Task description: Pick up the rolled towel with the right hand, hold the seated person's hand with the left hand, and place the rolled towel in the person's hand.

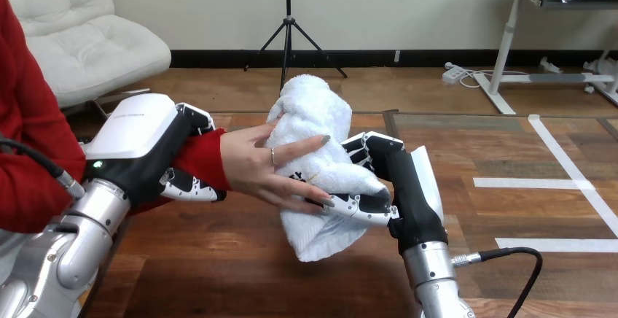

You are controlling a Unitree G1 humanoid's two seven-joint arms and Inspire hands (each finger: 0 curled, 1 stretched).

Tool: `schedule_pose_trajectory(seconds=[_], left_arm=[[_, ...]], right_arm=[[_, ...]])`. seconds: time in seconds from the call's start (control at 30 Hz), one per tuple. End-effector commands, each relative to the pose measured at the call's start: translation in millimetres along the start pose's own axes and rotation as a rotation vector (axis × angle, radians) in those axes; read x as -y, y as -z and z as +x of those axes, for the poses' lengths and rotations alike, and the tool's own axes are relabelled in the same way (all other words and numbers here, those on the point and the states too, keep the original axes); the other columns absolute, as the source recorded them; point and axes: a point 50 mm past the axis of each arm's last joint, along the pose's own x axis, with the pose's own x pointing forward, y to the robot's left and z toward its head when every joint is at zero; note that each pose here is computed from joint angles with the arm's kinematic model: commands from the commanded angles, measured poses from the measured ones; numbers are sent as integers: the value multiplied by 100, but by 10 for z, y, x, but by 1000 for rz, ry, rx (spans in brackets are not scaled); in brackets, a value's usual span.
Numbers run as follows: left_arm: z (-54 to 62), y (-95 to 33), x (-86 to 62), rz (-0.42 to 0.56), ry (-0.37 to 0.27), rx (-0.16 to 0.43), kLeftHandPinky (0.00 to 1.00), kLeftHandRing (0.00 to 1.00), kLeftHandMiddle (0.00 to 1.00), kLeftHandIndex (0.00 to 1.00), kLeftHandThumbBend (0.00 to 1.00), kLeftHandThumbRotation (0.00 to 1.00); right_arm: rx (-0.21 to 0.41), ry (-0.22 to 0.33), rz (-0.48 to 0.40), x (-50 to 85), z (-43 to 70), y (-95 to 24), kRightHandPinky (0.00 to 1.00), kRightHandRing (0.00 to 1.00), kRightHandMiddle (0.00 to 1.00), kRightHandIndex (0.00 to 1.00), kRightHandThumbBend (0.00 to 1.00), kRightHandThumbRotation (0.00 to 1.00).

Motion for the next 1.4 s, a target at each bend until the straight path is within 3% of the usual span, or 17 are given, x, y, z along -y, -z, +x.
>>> schedule_pose_trajectory(seconds=[0.0,0.7,0.9,1.37], left_arm=[[239,-305,-486,-4,-224,153,31,35,38,38,77,0],[231,-306,-472,-3,-226,146,31,35,39,39,77,0],[226,-304,-470,-5,-226,144,31,35,39,39,77,0],[211,-292,-469,-16,-220,123,34,39,43,43,77,0]], right_arm=[[248,-42,35,-90,369,-474,28,34,39,44,71,0],[195,-56,44,-53,355,-419,29,35,42,47,73,4],[164,-73,51,-44,353,-399,30,37,43,49,74,17],[120,-155,24,0,345,-372,38,47,53,57,86,61]])
